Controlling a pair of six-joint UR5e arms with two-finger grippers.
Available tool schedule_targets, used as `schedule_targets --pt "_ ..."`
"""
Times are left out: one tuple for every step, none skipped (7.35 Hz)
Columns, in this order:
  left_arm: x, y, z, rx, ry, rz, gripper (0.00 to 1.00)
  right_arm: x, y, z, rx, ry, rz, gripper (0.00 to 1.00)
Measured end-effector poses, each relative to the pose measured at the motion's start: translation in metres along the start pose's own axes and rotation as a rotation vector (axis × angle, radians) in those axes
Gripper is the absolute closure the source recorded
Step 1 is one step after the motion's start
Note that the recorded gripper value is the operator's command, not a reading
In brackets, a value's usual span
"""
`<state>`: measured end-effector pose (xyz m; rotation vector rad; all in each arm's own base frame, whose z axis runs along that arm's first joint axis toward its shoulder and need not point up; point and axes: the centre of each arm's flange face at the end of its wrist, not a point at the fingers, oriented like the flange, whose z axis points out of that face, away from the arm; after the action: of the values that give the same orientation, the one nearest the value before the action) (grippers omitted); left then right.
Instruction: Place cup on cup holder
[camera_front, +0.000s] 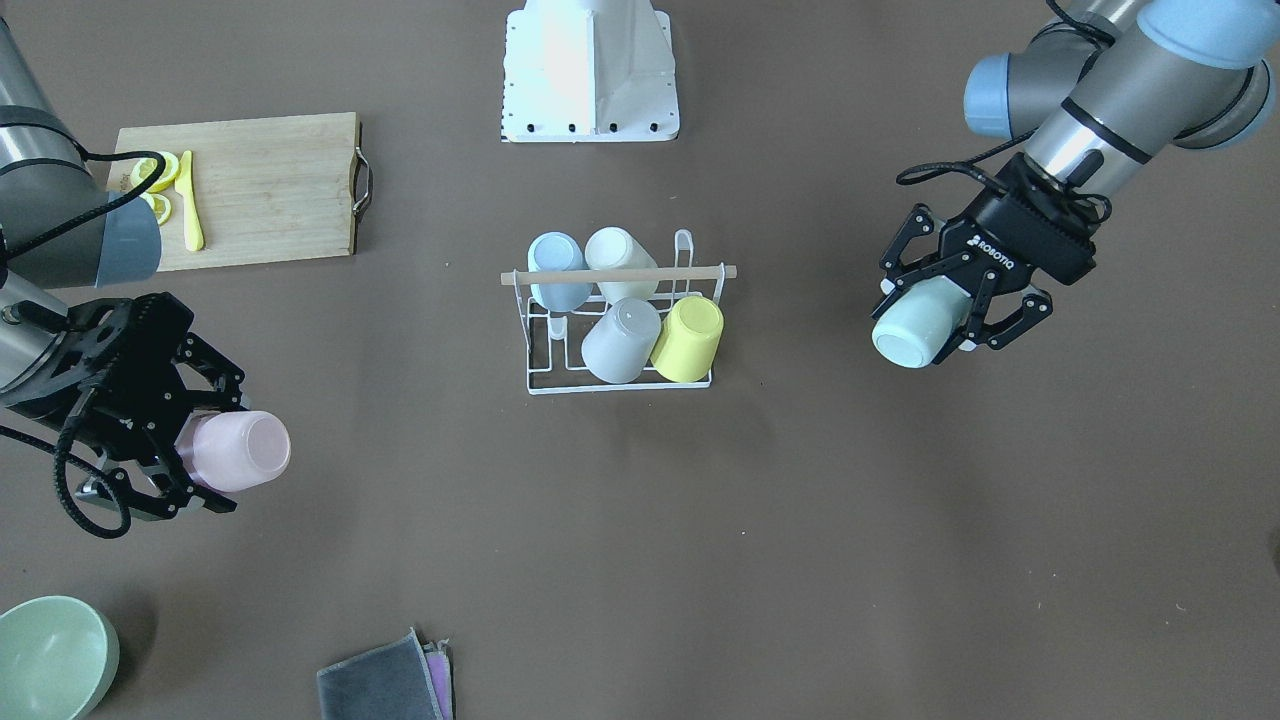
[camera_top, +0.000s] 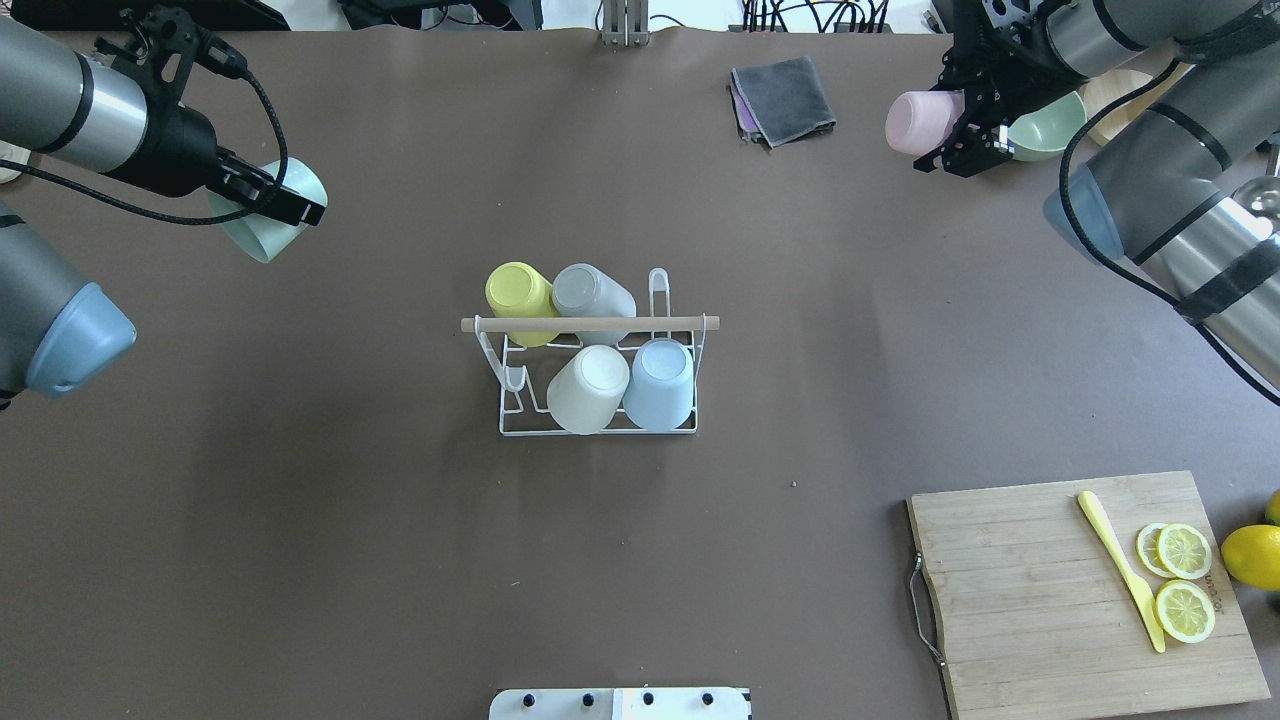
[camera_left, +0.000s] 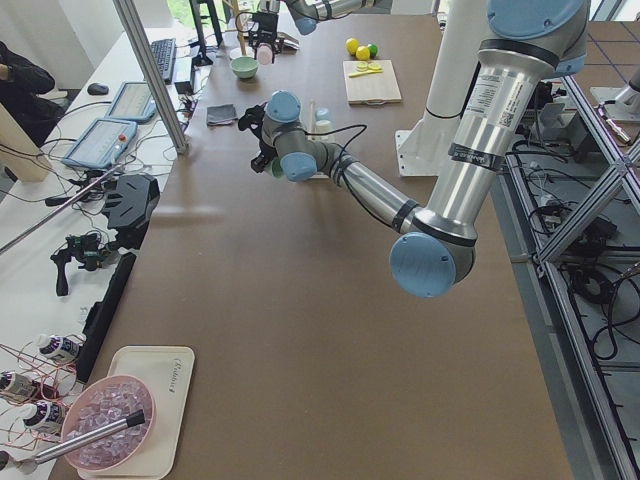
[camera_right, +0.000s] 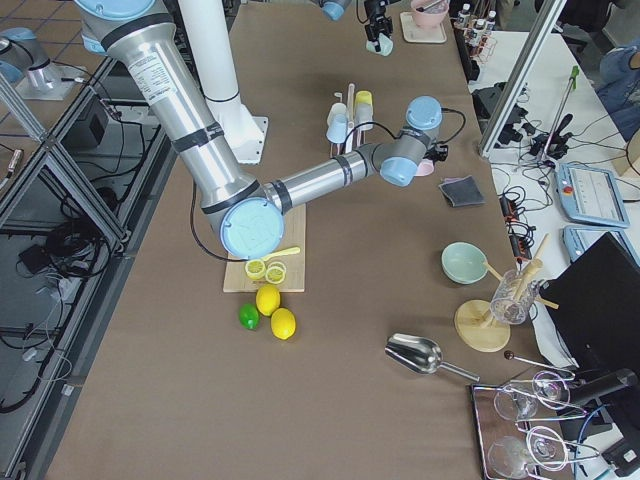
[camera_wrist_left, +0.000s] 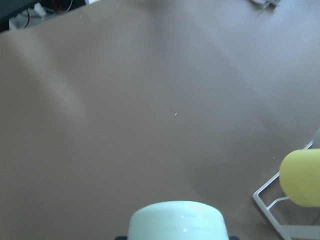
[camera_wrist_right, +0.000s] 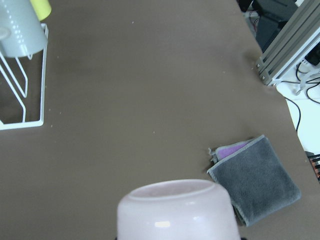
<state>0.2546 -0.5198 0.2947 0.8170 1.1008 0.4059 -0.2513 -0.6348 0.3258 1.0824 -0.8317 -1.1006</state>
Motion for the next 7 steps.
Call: schedule_targets --pt "0.01 -0.002 -0.009 0.096 0.036 0.012 1.0 -0.003 -0.008 -0.007 0.059 0.029 0.029 1.0" --pt "0.029 -0.003 -0.012 0.188 0.079 0.002 1.0 -0.006 -0.017 -0.014 0.125 0.062 0.059 1.0" --pt "0.052 0.0 -0.008 0.273 0.125 -0.007 1.0 -0.011 -0.025 -0.019 0.198 0.097 0.097 1.0" --pt "0.077 0.006 -0.002 0.355 0.167 -0.005 1.0 -0.018 -0.033 -0.021 0.276 0.128 0.137 1.0" --pt "0.102 0.016 0.008 0.435 0.195 -0.006 1.0 -0.027 -0.04 -0.019 0.35 0.154 0.184 1.0" --pt "0.132 0.029 0.022 0.517 0.202 -0.008 1.0 -0.033 -0.048 -0.016 0.403 0.171 0.218 1.0" --pt "0.161 0.043 0.033 0.595 0.186 0.008 1.0 -0.036 -0.055 -0.014 0.431 0.178 0.23 1.0"
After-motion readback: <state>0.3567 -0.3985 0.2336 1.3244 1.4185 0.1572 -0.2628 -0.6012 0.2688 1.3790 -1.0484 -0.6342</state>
